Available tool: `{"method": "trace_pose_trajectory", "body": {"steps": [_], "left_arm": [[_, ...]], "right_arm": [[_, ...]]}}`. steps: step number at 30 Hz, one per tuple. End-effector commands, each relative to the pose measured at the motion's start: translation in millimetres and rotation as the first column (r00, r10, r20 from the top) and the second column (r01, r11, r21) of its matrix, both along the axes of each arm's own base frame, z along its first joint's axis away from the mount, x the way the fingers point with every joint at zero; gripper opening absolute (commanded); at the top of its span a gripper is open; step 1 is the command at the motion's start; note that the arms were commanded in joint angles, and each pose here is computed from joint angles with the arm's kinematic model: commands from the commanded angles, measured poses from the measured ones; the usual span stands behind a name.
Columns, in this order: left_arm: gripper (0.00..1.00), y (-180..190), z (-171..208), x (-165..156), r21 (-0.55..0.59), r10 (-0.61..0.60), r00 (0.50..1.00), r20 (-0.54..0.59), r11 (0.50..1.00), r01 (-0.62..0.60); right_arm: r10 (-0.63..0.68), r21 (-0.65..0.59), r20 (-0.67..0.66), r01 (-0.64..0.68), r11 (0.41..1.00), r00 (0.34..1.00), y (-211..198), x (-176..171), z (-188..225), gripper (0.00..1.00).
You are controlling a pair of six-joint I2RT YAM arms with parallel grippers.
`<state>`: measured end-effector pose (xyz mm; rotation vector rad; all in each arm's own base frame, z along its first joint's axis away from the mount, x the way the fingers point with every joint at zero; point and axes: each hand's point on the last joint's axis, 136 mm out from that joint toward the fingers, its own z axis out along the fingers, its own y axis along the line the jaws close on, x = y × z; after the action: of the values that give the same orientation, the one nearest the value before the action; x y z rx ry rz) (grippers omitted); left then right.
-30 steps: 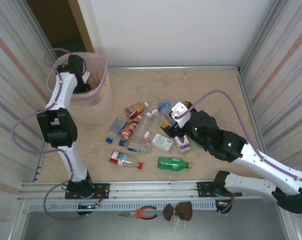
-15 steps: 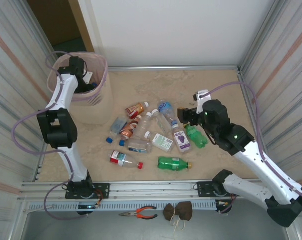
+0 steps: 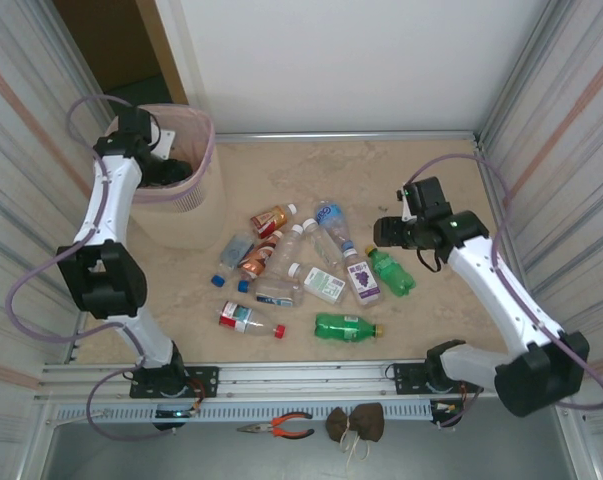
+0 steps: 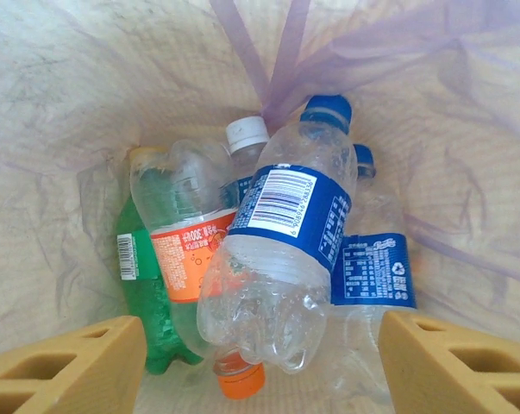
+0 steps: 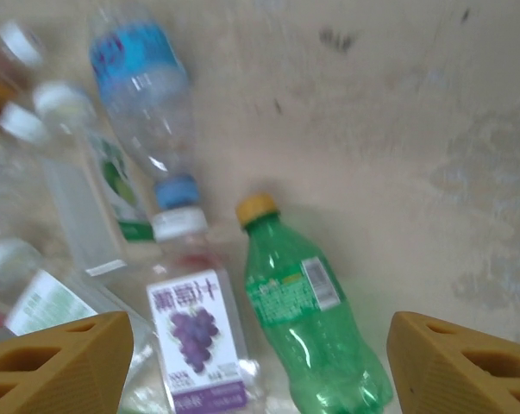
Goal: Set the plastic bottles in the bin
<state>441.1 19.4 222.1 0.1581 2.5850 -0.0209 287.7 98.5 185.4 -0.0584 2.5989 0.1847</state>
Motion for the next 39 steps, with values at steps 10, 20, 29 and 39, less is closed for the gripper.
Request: {"method": "trace_pose_trajectory", "body": {"steps": [10, 20, 29, 39], "left_arm": [[0.70, 3, 45, -3, -0.278, 0.055, 0.985, 0.165, 0.960, -0.007], [0.71, 2, 55, -8, -0.306, 0.050, 0.981, 0.185, 0.952, 0.010], [0.70, 13, 64, -8, -0.404, 0.092, 0.972, 0.215, 0.915, 0.003], [0.71, 13, 65, -7, -0.435, 0.096, 0.971, 0.220, 0.901, 0.010]], "right_arm": [[0.113, -0.137, -0.301, -0.160, 0.977, 0.947, 3, 5, -63, 0.67], [0.174, -0.168, -0.428, -0.267, 0.949, 0.887, 21, 34, -104, 0.58], [0.164, -0.209, -0.493, -0.299, 0.931, 0.854, 18, 46, -138, 0.56], [0.114, -0.234, -0.527, -0.273, 0.933, 0.842, -3, 49, -155, 0.52]]}}
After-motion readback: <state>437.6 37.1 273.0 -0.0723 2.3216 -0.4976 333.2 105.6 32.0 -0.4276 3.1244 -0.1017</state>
